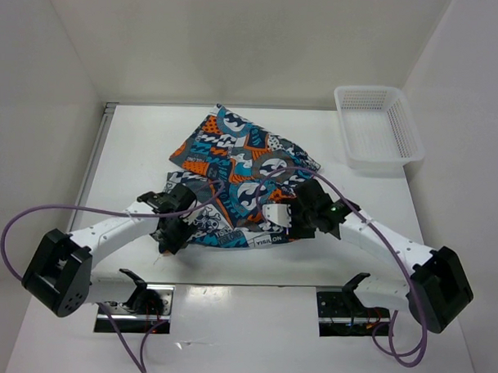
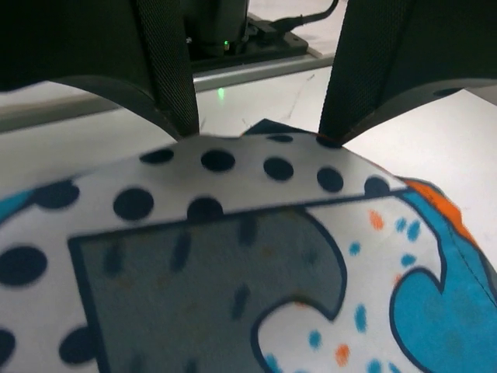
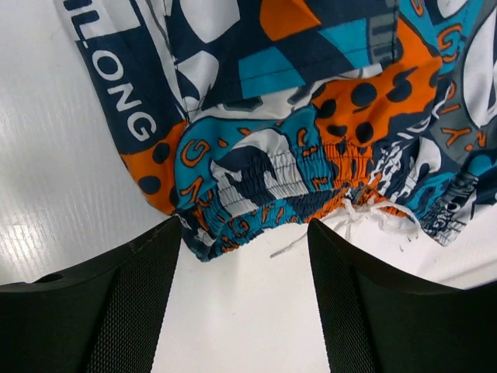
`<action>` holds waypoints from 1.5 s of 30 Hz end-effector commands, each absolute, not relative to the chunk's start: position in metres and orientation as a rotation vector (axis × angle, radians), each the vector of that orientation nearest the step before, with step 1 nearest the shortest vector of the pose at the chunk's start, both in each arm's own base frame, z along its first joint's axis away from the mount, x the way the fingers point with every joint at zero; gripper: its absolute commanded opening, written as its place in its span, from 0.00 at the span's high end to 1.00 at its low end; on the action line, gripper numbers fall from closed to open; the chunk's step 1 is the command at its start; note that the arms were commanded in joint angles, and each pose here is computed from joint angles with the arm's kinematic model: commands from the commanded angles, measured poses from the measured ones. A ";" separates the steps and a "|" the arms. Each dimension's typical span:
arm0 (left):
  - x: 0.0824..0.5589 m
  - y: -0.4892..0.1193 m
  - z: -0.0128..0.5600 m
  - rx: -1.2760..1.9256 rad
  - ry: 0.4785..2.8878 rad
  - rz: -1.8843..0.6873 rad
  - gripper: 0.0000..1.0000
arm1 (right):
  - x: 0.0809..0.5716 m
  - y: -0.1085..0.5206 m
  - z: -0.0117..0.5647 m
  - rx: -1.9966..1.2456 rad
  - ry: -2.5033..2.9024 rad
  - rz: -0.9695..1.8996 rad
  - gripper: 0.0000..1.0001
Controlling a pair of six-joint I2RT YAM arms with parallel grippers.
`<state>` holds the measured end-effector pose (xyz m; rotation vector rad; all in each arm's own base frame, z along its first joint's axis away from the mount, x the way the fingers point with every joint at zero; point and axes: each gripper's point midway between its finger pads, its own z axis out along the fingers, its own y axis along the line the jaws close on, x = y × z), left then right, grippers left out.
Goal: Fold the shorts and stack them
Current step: Flatten the shorts out, then fold the shorts
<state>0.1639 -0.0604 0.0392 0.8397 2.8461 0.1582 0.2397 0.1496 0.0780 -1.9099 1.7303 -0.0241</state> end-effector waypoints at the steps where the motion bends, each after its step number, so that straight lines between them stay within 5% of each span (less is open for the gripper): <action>1: 0.175 -0.063 0.032 0.834 2.813 0.179 0.31 | 0.243 0.157 0.072 -1.941 1.678 -0.032 0.29; 12: 0.172 -0.072 0.029 0.846 2.828 0.104 0.78 | 0.232 0.143 0.032 -2.088 1.657 -0.073 0.36; 17: 0.173 -0.076 0.031 0.847 2.824 0.072 0.91 | 0.235 0.138 0.026 -2.061 1.669 -0.118 0.52; 19: 0.176 -0.078 0.034 0.842 2.813 0.068 0.97 | 0.236 0.137 0.025 -2.029 1.694 -0.124 0.72; 24: 0.197 -0.076 0.055 0.766 2.761 0.097 1.00 | 0.243 0.142 0.040 -1.962 1.709 -0.133 1.00; 33: 0.297 -0.073 0.190 0.432 2.476 0.001 1.00 | 0.255 0.192 0.186 -1.565 1.778 0.202 1.00; 45: 0.484 -0.066 0.254 0.241 2.220 -0.037 1.00 | 0.333 0.146 0.165 -1.157 2.077 0.294 1.00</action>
